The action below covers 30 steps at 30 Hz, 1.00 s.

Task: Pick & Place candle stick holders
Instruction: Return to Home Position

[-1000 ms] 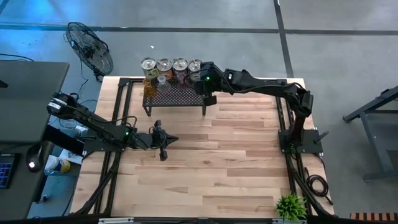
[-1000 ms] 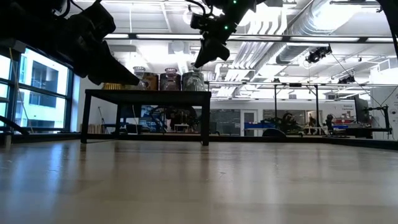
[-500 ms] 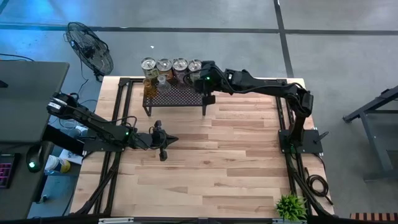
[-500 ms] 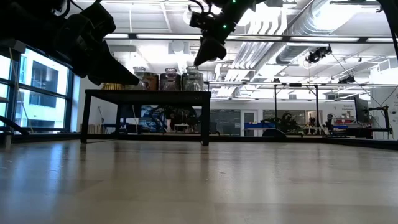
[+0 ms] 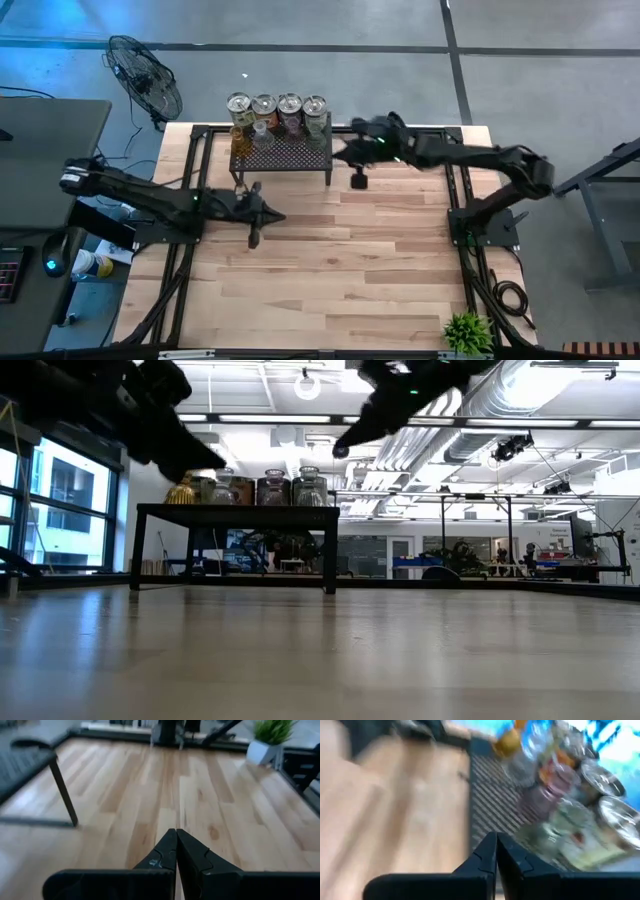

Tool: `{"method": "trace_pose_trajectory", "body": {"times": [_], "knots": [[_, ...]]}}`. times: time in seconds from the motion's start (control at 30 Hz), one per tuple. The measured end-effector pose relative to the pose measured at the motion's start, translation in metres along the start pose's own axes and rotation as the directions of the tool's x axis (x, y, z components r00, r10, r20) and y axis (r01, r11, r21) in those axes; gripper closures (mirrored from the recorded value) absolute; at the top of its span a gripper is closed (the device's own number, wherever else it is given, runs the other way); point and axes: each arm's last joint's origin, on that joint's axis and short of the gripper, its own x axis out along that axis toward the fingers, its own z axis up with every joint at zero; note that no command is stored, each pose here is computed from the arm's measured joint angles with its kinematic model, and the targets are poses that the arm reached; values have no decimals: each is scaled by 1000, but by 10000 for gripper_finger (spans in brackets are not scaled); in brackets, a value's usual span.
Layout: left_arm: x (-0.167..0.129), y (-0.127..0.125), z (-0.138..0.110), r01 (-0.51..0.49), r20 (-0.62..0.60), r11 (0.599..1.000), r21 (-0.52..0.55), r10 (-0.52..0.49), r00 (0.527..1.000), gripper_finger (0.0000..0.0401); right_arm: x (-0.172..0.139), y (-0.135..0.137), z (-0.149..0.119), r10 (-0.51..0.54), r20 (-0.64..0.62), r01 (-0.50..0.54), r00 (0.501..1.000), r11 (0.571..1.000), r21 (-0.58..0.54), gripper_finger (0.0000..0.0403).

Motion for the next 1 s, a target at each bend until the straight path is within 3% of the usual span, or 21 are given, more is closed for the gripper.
{"method": "trace_pose_trajectory", "body": {"times": [0.1, 0.3, 0.5, 0.73, 1.0], "knots": [[-9, 10, 9, 27, 47, 999, 47, -30, 998, 401, -16, 16, -27, 20, 139, -29, 990, 998, 59, 400], [-34, 31, 21, 26, 109, 996, 88, -36, 993, 401, -60, 44, -74, -4, 281, -42, 960, 987, 158, 402], [-51, 51, 27, 8, 182, 995, 99, -26, 983, 401, -96, 66, -115, -33, 325, -42, 945, 974, 221, 402], [-58, 73, -6, -50, 228, 998, 29, 42, 973, 401, -122, 78, -156, -118, 382, -6, 917, 952, 308, 403], [-80, 81, -30, -130, 327, 992, 0, 123, 937, 401, -132, 92, -193, -197, 424, 13, 884, 917, 398, 403]]}}
